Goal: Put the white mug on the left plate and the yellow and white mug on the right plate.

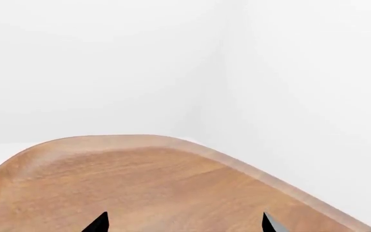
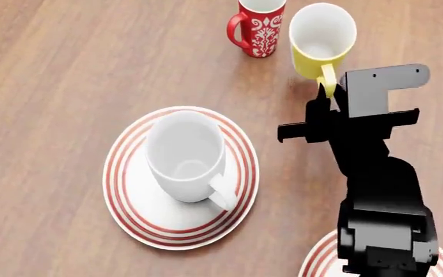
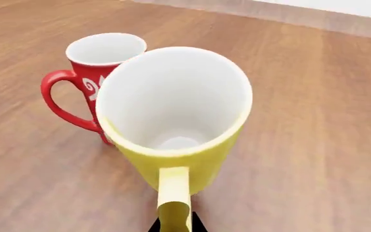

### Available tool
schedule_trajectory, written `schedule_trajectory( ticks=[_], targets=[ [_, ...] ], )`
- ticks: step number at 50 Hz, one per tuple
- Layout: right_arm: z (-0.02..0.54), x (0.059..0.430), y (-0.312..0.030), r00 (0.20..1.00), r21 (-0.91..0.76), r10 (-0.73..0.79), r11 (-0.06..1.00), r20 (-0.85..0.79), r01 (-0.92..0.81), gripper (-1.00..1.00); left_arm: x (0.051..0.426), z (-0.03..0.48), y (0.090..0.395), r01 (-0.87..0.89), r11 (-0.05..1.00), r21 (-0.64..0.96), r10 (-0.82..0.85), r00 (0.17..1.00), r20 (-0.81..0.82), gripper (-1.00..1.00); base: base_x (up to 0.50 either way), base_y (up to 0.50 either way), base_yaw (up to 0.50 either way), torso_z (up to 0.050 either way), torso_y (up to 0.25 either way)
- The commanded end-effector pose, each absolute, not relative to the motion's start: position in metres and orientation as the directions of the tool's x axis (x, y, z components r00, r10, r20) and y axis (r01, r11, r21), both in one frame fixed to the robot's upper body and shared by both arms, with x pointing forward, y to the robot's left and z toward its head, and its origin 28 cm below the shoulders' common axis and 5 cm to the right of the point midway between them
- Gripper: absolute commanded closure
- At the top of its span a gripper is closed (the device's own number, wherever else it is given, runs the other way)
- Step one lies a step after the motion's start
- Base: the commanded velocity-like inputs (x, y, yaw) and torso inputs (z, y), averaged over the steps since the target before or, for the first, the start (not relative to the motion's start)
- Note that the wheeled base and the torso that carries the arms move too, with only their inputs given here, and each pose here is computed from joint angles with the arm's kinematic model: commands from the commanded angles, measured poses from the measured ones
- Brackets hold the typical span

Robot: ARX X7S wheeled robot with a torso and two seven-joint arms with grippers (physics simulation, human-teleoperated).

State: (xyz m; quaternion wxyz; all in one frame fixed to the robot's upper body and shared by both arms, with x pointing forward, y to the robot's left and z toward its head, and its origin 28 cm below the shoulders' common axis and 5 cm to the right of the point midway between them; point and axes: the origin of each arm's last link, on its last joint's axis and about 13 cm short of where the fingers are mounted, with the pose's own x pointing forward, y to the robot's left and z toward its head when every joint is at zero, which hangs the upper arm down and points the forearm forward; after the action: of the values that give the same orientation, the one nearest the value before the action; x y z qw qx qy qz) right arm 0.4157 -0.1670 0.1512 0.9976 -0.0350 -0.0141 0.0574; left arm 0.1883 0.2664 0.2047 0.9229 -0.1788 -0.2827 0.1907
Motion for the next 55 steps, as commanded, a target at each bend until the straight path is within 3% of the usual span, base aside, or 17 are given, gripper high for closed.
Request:
schedule_trajectory(
  ticks=[1, 10, 21, 36, 39, 42, 55],
  targets=[
    [0.154, 0.401, -0.169, 0.980, -0.103, 0.109, 0.990, 0.165, -0.093, 1.00, 0.189, 0.204, 0.266, -0.250, 0.864, -0.436, 0.451, 0.769, 0.453, -1.00, 0.00, 0.00, 0.00, 0.000, 0.000],
    [0.159, 0.382, -0.162, 0.972, -0.218, 0.132, 0.972, 0.195, -0.088, 1.00, 0.190, 0.205, 0.267, -0.250, 0.865, -0.435, 0.450, 0.769, 0.453, -1.00, 0.00, 0.00, 0.00, 0.000, 0.000],
    [0.146, 0.356, -0.166, 0.985, -0.151, 0.095, 0.986, 0.142, -0.074, 1.00, 0.192, 0.203, 0.266, -0.251, 0.866, -0.433, 0.449, 0.772, 0.450, -1.00, 0.00, 0.00, 0.00, 0.000, 0.000],
    [0.146, 0.356, -0.166, 0.988, -0.148, 0.092, 0.986, 0.127, -0.073, 1.00, 0.192, 0.203, 0.266, -0.251, 0.866, -0.433, 0.449, 0.772, 0.450, -1.00, 0.00, 0.00, 0.00, 0.000, 0.000],
    [0.136, 0.328, -0.162, 0.967, -0.073, 0.196, 0.980, 0.164, -0.186, 1.00, 0.193, 0.200, 0.267, -0.251, 0.865, -0.435, 0.448, 0.777, 0.442, -1.00, 0.00, 0.00, 0.00, 0.000, 0.000],
    [0.123, 0.306, -0.162, 0.967, -0.112, 0.227, 0.970, 0.117, -0.214, 1.00, 0.192, 0.199, 0.268, -0.263, 0.863, -0.431, 0.454, 0.778, 0.433, -1.00, 0.00, 0.00, 0.00, 0.000, 0.000],
    [0.132, 0.249, -0.173, 0.974, -0.122, 0.196, 0.976, 0.111, -0.183, 1.00, 0.185, 0.206, 0.266, -0.262, 0.869, -0.420, 0.448, 0.777, 0.443, -1.00, 0.00, 0.00, 0.00, 0.000, 0.000]
  ],
)
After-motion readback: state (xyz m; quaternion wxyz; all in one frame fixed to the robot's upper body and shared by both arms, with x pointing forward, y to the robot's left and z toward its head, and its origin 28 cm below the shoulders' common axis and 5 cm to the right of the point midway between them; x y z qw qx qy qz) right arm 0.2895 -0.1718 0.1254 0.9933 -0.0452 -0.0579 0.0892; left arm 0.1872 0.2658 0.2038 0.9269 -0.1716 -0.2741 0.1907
